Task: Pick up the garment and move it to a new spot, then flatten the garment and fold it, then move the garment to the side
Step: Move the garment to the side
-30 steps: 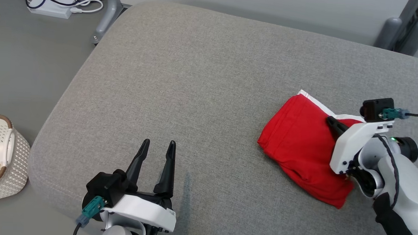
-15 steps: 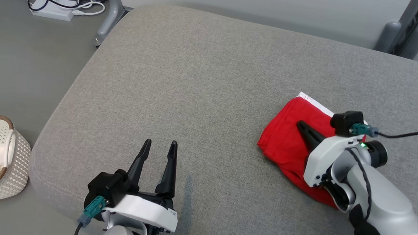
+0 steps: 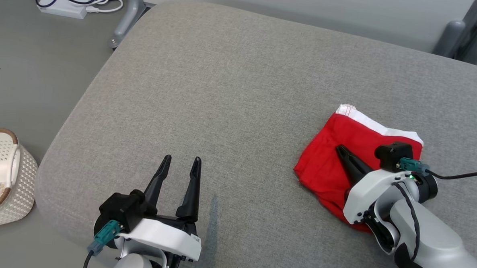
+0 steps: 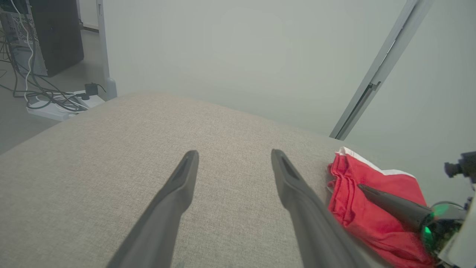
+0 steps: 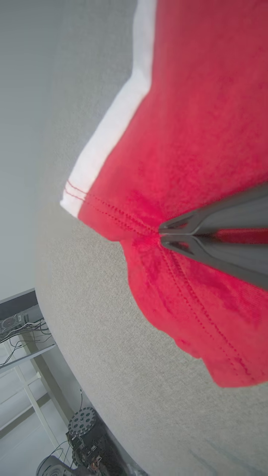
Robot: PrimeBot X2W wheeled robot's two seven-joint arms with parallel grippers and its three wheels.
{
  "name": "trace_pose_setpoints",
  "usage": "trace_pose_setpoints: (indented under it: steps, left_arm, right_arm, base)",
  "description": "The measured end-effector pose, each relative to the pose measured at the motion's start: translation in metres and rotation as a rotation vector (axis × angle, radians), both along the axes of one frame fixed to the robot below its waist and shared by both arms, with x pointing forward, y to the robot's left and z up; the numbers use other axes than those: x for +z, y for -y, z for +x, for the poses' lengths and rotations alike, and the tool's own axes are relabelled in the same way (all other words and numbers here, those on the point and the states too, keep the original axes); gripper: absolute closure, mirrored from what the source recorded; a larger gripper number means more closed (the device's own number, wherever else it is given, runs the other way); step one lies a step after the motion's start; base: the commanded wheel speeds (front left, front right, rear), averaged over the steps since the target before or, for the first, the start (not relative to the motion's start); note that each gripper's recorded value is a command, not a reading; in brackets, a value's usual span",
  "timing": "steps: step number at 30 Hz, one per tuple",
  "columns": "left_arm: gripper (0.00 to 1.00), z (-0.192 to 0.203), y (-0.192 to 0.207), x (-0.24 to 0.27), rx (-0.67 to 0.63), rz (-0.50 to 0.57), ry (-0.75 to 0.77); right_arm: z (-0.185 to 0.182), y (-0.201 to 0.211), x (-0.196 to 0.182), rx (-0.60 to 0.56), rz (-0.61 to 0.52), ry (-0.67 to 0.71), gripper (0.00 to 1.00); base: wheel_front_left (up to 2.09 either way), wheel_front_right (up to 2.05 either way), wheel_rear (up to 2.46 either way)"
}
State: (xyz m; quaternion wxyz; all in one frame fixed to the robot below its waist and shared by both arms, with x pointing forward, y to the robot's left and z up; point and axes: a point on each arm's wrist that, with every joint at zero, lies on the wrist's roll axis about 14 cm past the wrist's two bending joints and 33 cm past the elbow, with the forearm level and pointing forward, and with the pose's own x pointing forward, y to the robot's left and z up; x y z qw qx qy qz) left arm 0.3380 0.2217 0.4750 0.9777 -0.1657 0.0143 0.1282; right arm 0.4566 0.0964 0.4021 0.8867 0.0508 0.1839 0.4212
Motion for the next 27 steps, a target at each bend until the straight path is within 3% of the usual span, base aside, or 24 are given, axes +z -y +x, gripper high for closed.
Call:
trace_pose_setpoints:
  steps: [10, 20, 27]
  left_arm:
    - [0.0, 0.005, 0.005, 0.012, -0.024, 0.012, 0.045]
    - [0.0, 0.013, 0.014, 0.032, -0.065, 0.025, 0.117]
    - [0.0, 0.022, 0.021, 0.042, -0.094, 0.025, 0.155]
  right_arm:
    - [0.021, 0.019, 0.07, -0.073, 0.134, 0.132, 1.0]
    - [0.029, 0.106, 0.126, -0.25, 0.144, 0.329, 1.0]
    - [0.007, 0.164, 0.127, -0.413, 0.15, 0.37, 1.0]
  base:
    - [0.0, 0.0, 0.0]
    - [0.0, 0.0, 0.0]
    - [0.0, 0.0, 0.0]
